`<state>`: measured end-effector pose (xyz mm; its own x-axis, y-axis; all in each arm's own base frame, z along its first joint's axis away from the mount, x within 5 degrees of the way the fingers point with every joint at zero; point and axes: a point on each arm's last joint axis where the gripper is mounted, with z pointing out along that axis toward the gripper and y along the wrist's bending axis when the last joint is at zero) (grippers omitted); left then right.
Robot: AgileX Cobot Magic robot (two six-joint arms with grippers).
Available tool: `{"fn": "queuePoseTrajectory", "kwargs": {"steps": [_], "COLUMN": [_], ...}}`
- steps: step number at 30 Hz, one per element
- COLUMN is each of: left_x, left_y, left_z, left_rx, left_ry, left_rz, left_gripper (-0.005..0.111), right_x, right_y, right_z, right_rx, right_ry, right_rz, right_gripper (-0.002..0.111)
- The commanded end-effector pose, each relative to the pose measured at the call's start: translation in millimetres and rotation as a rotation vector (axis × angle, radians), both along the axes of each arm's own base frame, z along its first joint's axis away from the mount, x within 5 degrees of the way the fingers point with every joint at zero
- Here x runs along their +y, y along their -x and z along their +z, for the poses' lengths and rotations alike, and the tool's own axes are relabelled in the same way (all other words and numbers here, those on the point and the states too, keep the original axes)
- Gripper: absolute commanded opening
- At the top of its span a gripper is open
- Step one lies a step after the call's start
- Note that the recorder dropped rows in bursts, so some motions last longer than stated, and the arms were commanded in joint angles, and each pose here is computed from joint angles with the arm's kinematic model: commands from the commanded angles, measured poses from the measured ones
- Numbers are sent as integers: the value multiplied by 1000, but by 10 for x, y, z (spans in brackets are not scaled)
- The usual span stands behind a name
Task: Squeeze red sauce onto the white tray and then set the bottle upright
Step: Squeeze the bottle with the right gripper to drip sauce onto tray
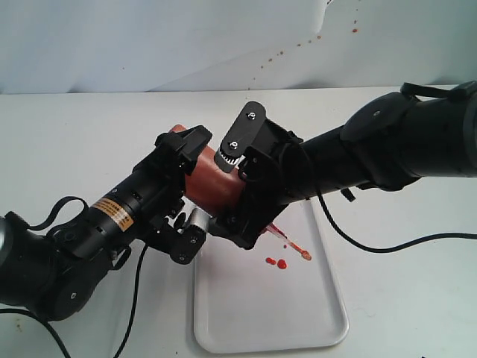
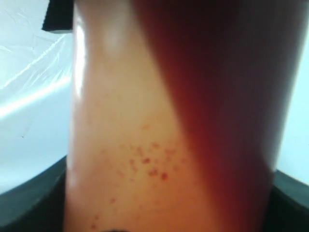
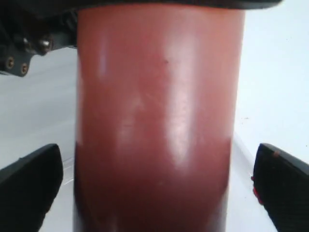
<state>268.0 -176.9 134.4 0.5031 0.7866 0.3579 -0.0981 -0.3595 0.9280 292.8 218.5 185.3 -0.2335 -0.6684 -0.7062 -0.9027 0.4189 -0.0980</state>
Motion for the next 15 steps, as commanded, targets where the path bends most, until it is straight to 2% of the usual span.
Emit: {"fn": "queuePoseTrajectory", "kwargs": {"steps": [1,3,7,8,15], "left_x": [-21,-21,-21,-21,-21], "left_y": [-6,-6,-6,-6,-6], "left_z": [133,133,133,133,133], "left_rx": [-65,-65,-65,-65,-65], "left_ry": [72,72,72,72,72], "left_rz": [-1,-1,-1,-1,-1], "left_gripper": [0,0,0,0,0], "right_x": [0,4,28,33,40], "right_y": [-10,-2,52,64,78], "right_z": [-3,-4,-8,-9,-8], "right_rx": [2,9,46,55,68], "right_ry": [-8,-11,-22,-26,-33], "right_rz": [-28,-21,33,43,52], "right_gripper": [80,62,11,1,0]}}
